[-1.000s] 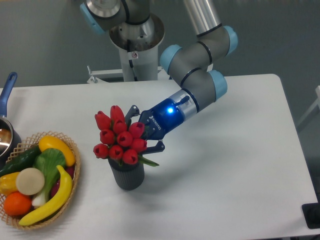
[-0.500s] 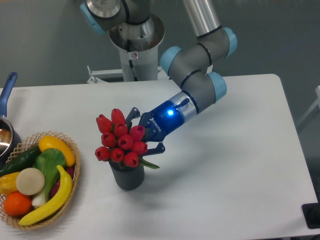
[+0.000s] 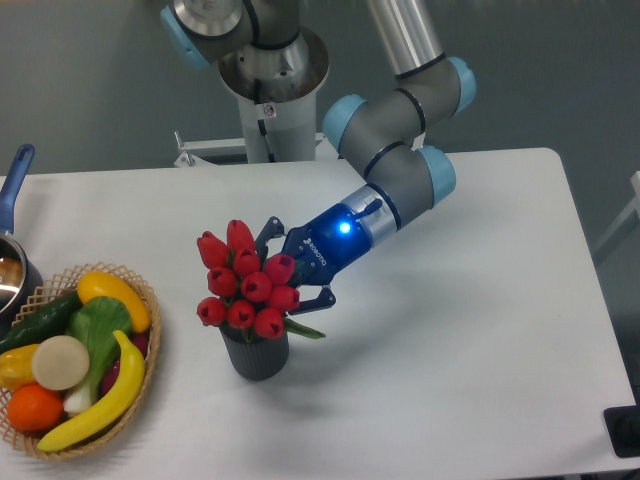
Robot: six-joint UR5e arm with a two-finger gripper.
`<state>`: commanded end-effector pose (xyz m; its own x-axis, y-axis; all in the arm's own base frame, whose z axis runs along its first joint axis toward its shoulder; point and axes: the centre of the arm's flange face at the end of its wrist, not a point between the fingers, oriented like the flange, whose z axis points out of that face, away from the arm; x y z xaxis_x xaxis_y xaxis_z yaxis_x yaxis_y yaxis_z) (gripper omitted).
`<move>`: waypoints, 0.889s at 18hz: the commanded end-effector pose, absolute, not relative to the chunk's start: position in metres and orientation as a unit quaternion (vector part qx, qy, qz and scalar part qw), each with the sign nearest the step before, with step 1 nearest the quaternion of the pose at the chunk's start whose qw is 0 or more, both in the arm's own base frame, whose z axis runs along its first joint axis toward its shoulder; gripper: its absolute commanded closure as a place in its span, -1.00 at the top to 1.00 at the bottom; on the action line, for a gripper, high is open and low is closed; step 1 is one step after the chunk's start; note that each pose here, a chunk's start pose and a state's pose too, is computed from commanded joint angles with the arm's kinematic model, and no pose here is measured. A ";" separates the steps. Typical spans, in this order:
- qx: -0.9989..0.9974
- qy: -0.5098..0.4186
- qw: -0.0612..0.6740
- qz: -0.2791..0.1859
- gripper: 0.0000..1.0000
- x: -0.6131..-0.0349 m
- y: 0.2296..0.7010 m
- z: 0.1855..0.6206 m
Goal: Insert the flowers into the vase
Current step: 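Push the tulips further down into the vase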
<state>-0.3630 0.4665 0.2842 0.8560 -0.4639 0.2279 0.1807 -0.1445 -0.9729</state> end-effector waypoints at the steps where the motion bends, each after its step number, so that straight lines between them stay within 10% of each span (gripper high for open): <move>1: -0.714 0.099 0.646 -0.249 -0.01 -0.363 0.466 0.284; 16: -0.715 0.095 0.647 -0.248 0.51 -0.363 0.461 0.279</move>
